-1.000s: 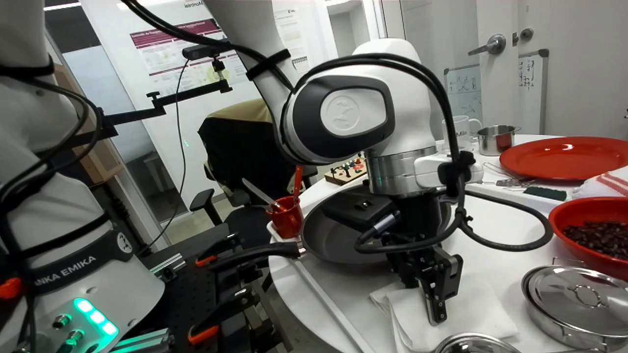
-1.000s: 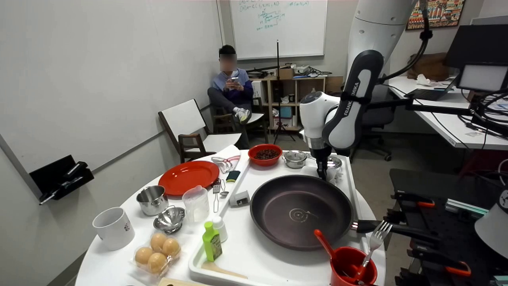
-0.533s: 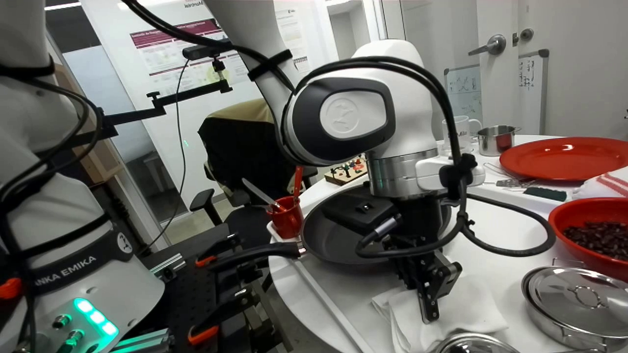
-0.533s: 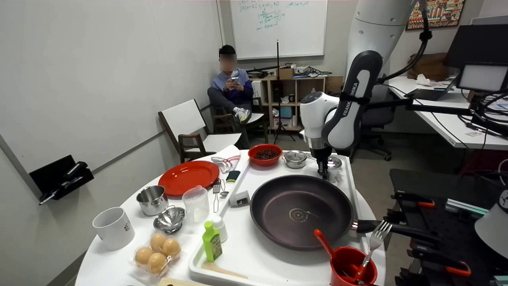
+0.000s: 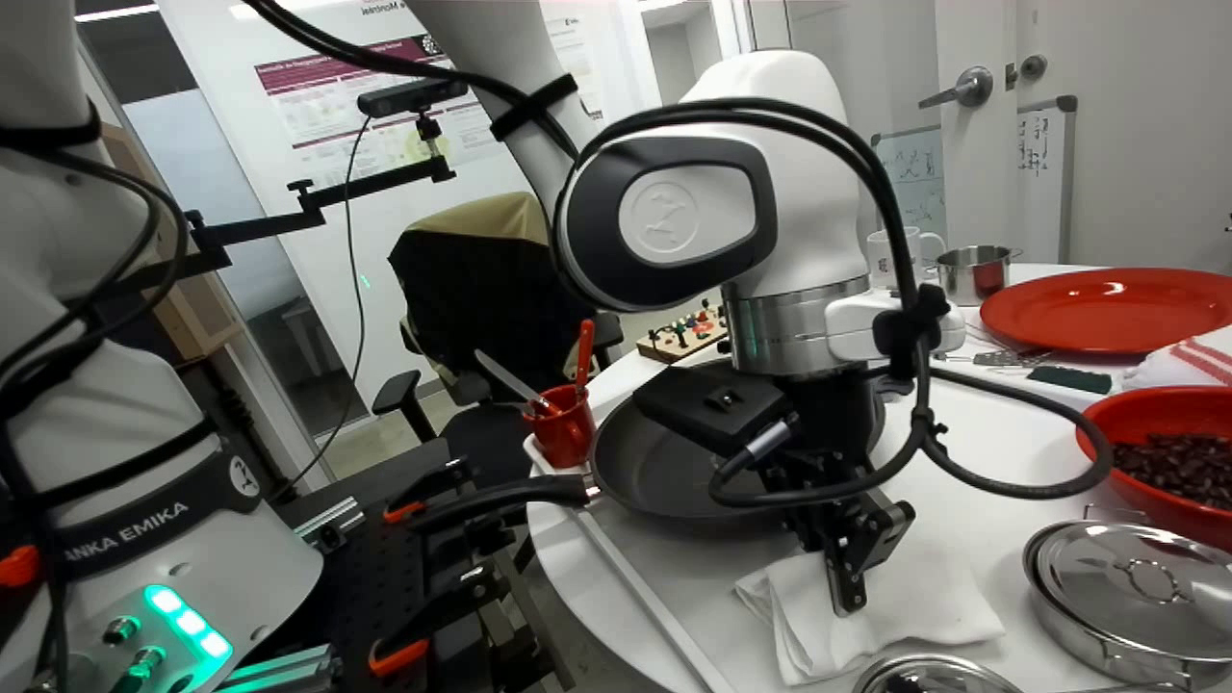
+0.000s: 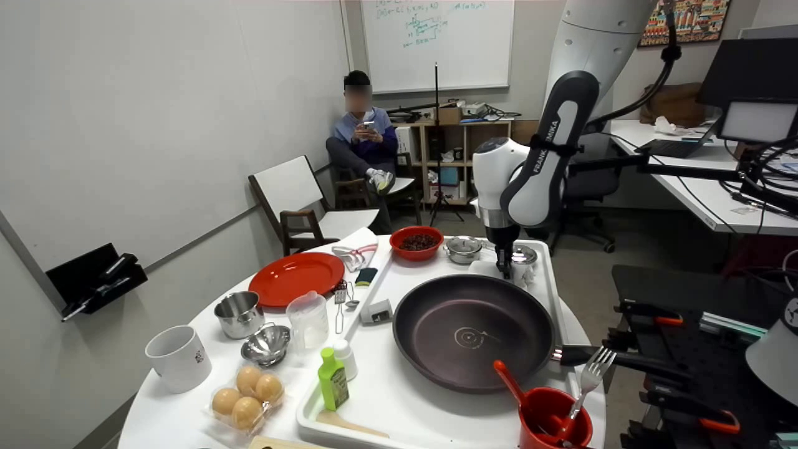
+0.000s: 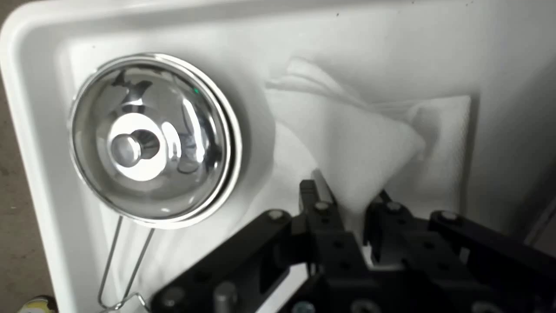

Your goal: Use the white towel to wipe the black pan

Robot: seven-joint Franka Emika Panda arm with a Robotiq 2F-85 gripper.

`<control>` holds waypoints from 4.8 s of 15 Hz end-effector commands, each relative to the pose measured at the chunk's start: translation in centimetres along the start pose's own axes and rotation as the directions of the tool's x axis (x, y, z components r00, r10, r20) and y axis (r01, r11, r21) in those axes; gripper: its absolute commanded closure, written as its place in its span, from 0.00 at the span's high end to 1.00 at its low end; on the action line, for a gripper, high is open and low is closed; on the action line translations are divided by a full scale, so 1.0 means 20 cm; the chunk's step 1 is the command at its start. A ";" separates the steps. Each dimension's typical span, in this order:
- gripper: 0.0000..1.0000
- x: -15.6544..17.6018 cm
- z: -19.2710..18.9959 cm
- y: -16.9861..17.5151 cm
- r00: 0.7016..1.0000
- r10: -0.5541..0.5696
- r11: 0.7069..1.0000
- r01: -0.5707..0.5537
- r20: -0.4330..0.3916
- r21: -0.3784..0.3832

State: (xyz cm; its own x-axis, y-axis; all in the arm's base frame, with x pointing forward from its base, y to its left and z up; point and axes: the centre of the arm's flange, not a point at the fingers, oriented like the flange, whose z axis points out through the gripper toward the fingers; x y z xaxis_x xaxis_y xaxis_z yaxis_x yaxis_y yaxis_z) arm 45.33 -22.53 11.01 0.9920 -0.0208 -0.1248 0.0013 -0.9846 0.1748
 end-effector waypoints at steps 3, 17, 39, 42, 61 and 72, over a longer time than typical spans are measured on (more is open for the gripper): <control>0.09 -0.02 -0.21 0.01 0.996 -0.040 0.997 0.045 -0.078 0.062; 0.09 -0.04 -0.75 -0.10 0.952 -0.097 0.987 0.129 -0.290 0.095; 0.09 -0.05 -0.14 -0.38 0.982 -0.189 0.981 0.189 0.003 0.032; 0.16 -0.07 -0.21 -0.38 0.981 -0.191 0.981 0.192 -0.025 0.038; 0.09 -0.22 -0.11 -0.80 0.907 -0.420 0.907 0.420 0.002 0.017; 0.09 -0.14 -0.14 -1.10 0.862 -0.504 0.864 0.503 -0.054 -0.022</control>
State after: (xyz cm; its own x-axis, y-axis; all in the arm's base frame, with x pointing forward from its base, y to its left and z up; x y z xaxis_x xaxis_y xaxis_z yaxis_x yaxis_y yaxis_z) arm 42.48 -1.99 11.27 0.8653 0.4755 -0.1586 0.4918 -0.8666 0.0849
